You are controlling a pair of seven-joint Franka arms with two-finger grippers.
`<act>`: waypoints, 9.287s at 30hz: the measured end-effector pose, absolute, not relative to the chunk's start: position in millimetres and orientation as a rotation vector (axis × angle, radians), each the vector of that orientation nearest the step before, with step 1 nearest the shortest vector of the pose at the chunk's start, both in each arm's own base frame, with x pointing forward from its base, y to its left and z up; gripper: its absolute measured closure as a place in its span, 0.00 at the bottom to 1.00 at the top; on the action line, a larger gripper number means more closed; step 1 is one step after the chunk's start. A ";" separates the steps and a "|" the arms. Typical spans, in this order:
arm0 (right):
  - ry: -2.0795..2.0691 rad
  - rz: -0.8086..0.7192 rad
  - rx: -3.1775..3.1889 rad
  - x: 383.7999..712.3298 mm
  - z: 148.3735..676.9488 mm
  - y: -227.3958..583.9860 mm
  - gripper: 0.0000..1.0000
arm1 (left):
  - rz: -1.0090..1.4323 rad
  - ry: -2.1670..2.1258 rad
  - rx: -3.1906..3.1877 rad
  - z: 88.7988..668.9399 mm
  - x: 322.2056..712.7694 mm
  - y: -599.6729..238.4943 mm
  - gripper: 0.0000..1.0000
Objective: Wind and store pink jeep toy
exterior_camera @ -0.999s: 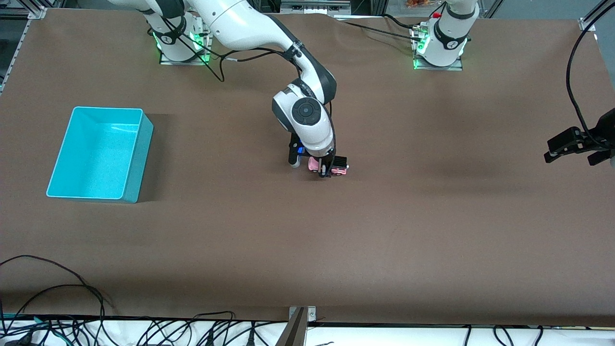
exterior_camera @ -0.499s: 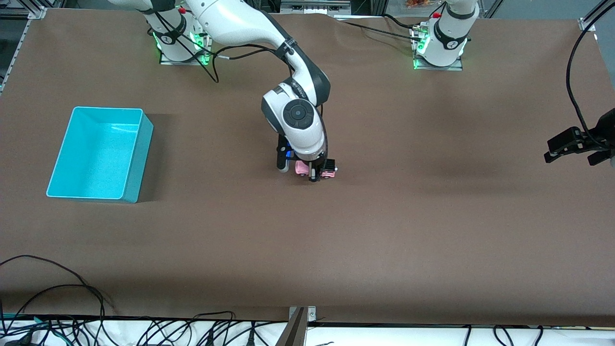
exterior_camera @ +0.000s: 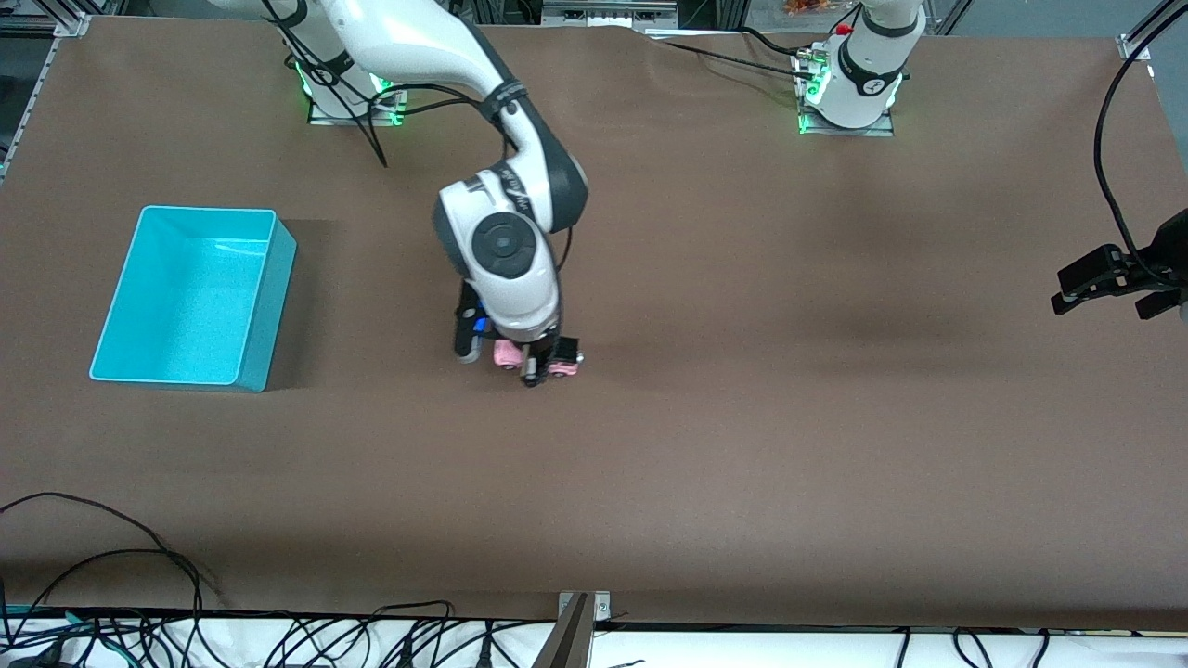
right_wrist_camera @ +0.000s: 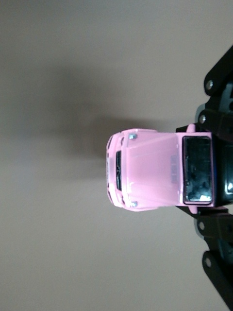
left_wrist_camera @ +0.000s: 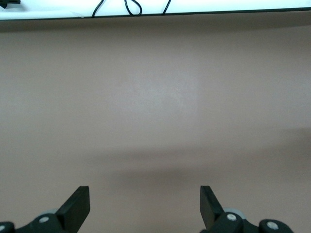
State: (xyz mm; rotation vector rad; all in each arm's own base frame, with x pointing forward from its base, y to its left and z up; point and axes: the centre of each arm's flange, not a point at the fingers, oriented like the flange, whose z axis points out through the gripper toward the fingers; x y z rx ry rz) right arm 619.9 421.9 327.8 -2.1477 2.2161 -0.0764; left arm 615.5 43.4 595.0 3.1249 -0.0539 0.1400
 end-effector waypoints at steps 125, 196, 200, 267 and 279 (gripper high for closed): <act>1.053 0.477 -2.883 457.7 175.4 -215.5 0.46 | 0.180 0.210 3.089 614.2 595.5 122.4 0.00; 0.424 0.289 -3.025 534.4 535.7 -42.6 0.00 | -0.119 0.013 3.120 594.6 582.0 9.9 0.00; 0.383 0.268 -3.038 533.1 563.3 -49.6 0.00 | -0.120 0.012 3.120 594.4 582.0 9.6 0.00; 0.073 0.088 -3.118 535.1 616.5 -49.2 0.00 | -0.123 0.034 3.119 590.1 583.7 17.7 0.00; 0.033 0.111 -3.119 541.6 607.3 -32.2 0.00 | -0.124 0.034 3.119 589.8 583.7 17.6 0.00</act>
